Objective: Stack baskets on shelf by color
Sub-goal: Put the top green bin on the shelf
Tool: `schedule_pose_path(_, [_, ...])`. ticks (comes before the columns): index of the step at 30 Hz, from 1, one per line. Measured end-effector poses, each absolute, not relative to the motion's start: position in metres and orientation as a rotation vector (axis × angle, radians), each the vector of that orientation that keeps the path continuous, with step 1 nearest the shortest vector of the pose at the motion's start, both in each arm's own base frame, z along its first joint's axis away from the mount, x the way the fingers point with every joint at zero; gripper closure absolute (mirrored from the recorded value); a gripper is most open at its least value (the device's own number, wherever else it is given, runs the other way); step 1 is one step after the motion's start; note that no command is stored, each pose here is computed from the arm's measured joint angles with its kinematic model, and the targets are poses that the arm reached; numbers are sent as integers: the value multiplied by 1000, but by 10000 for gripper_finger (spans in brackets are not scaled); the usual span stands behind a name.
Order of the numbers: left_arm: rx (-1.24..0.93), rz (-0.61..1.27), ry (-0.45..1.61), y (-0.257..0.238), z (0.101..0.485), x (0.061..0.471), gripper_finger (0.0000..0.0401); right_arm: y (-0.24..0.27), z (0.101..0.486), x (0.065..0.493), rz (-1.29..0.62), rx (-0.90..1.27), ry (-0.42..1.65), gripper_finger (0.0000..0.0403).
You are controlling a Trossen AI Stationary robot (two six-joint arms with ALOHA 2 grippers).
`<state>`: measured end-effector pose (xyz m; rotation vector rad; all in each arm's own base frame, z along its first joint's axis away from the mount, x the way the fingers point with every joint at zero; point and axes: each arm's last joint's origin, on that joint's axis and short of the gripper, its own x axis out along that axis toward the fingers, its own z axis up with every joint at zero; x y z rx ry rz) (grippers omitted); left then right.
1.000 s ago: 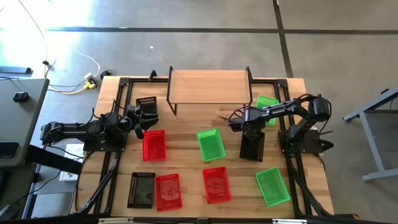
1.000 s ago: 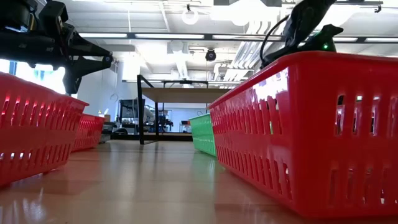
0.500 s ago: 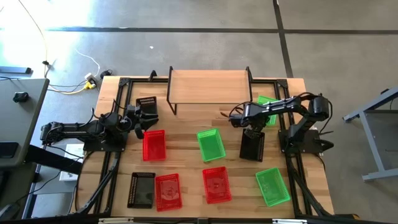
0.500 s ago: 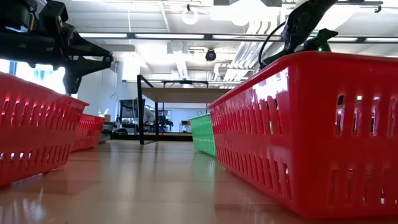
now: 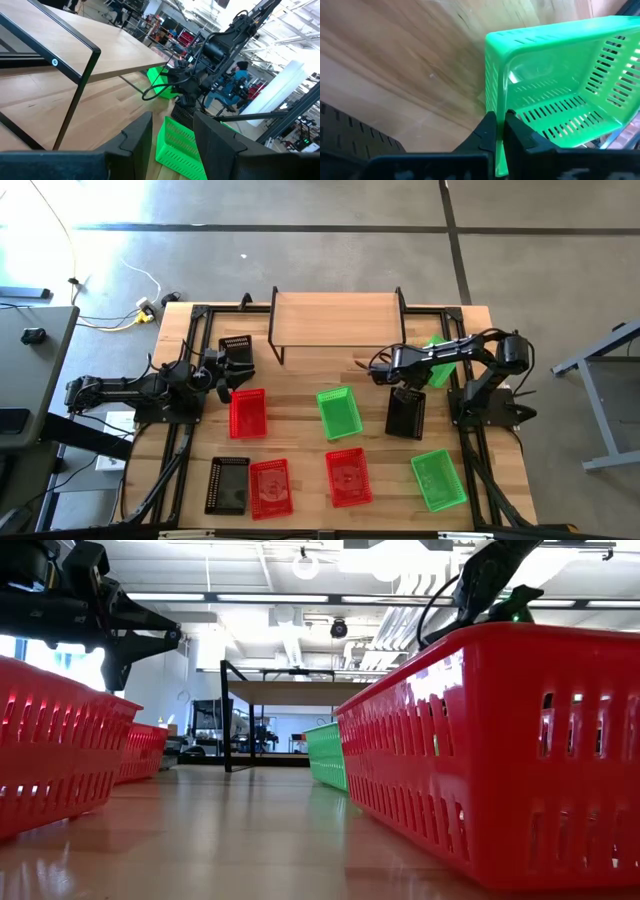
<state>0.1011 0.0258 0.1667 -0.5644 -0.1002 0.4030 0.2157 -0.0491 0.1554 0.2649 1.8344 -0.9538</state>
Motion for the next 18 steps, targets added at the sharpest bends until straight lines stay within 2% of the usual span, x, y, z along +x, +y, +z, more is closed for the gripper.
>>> schedule_pose_path(7, [-564, 403, -100, 26, 167, 101, 268, -46, 161, 211, -974, 285, 1862, 402])
schedule_pose_path(18, [-564, 403, -99, 26, 167, 101, 268, -26, 199, 197, -1008, 427, 1623, 402])
